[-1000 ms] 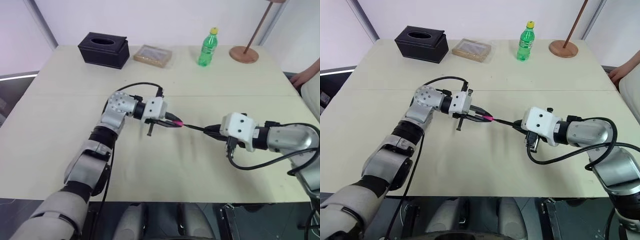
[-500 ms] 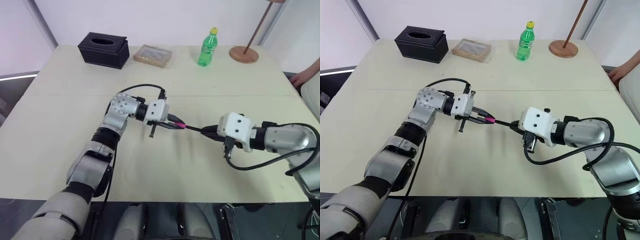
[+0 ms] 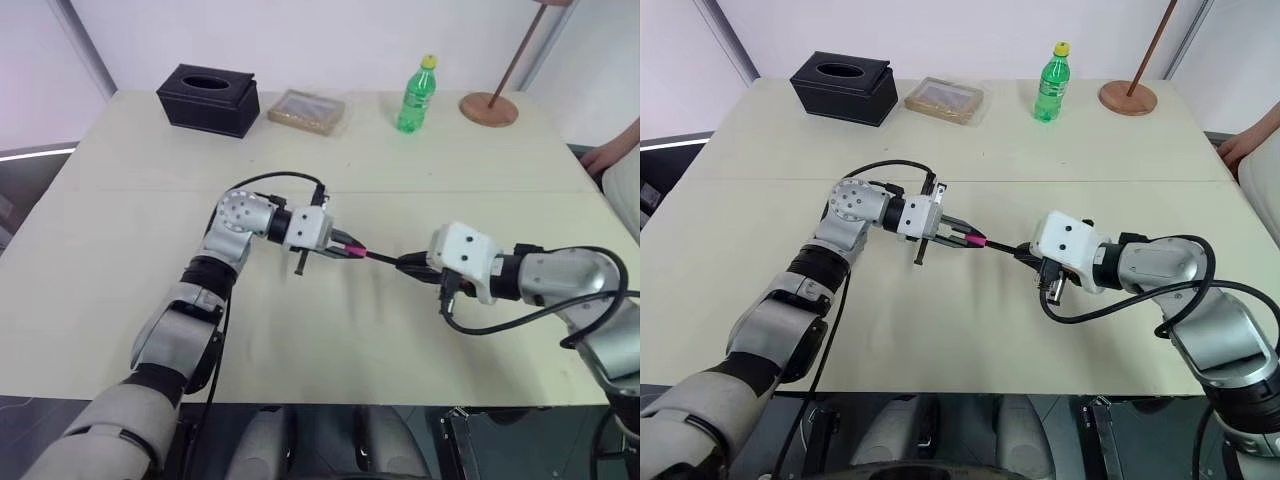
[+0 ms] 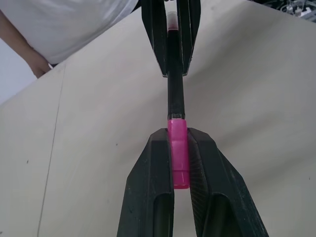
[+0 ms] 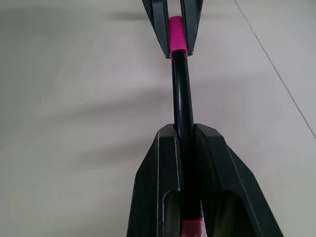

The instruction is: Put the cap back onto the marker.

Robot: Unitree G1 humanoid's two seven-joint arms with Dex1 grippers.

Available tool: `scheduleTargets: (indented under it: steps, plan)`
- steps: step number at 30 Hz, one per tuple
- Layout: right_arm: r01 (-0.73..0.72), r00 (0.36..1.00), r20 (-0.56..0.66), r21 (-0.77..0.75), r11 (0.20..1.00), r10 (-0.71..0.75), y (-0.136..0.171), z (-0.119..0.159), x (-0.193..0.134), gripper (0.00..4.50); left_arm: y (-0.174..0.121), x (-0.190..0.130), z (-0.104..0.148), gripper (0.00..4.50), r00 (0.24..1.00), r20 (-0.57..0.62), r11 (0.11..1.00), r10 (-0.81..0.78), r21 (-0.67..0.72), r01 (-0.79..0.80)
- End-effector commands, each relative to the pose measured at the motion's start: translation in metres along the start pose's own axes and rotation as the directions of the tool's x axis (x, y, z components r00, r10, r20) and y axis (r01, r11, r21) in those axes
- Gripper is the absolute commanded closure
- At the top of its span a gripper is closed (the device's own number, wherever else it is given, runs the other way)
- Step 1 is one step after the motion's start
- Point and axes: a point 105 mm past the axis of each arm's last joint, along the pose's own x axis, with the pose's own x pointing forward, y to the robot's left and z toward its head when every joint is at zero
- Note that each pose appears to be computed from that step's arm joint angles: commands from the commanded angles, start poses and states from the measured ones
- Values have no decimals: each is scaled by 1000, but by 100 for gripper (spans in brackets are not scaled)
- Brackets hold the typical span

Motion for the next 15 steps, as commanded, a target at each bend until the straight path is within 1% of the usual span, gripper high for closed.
scheduleTargets:
  steps: [1,6,15]
  plan:
    - [-40,994,100,-57,998,46,9,27,4,444,9,11,18,450,998,55,995,4,100,-10]
    - [-47,993,106,-54,997,53,9,30,7,444,7,12,18,450,998,63,992,-7,125,-1]
    - [-58,990,121,-91,994,69,12,40,15,444,5,17,18,450,997,71,993,-31,118,22]
